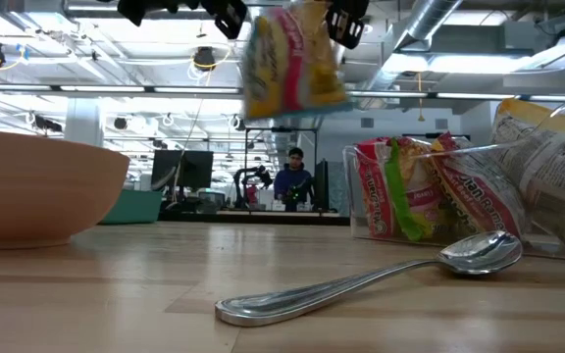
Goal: Pick & Place Food Item
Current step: Put the blue noodle pack into the transparent bin
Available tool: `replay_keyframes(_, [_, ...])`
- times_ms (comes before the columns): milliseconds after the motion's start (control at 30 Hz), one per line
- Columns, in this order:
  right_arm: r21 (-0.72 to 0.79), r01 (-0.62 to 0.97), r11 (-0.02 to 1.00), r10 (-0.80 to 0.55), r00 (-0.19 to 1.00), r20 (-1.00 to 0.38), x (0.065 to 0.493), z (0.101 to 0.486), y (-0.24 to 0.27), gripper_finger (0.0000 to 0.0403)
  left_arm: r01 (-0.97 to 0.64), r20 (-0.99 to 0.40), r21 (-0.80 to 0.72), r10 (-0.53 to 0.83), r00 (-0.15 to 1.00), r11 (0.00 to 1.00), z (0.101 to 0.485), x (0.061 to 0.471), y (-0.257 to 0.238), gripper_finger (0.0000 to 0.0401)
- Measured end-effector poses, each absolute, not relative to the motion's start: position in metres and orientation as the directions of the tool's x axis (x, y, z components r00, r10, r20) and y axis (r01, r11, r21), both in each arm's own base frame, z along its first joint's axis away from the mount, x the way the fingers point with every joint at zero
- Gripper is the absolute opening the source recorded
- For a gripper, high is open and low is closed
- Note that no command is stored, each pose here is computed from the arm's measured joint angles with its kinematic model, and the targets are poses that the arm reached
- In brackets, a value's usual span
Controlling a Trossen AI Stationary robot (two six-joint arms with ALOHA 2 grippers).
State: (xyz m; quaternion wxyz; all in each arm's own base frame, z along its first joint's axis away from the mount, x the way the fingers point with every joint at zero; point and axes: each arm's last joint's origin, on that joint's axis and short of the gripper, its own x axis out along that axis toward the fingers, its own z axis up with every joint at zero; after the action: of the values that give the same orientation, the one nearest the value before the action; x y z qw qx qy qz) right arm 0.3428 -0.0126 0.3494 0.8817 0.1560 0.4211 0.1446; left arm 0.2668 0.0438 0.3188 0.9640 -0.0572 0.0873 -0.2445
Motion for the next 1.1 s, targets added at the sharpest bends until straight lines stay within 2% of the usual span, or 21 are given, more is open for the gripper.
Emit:
replay_keyframes(167, [0.397, -0.115, 0.911, 0.38, 0.608, -0.697, 0.343, 0.349, -0.016, 0.0, 0.395, -0.11, -0.117, -0.408, 0.907, 0.911, 0.323, 0.266, 0.055, 0.009])
replay_keyframes(433, [0.397, -0.103, 0.912, 0.373, 0.611, -0.699, 0.342, 0.349, -0.02, 0.0, 0.165, -0.105, -0.086, -0.173, 0.979, 0.983, 0.324, 0.263, 0.079, 0.009])
replay_keyframes(567, [0.397, -0.098, 0.913, 0.369, 0.613, -0.698, 0.342, 0.35, -0.022, 0.0, 0.002, -0.111, -0.074, -0.01, 0.994, 0.997, 0.324, 0.259, 0.096, 0.009])
replay_keyframes(867, [0.399, -0.092, 0.912, 0.37, 0.605, -0.706, 0.341, 0.349, -0.022, 0.0, -0.385, -0.12, -0.042, 0.378, 0.918, 0.922, 0.324, 0.243, 0.134, 0.009])
replay_keyframes(967, [0.401, -0.084, 0.912, 0.372, 0.581, -0.724, 0.338, 0.347, -0.022, 0.0, -0.452, -0.121, -0.036, 0.445, 0.887, 0.891, 0.324, 0.239, 0.142, 0.009])
replay_keyframes(1100, [0.403, -0.08, 0.912, 0.373, 0.572, -0.731, 0.33, 0.352, -0.021, 0.0, -0.472, -0.122, -0.035, 0.465, 0.877, 0.881, 0.324, 0.237, 0.145, 0.009])
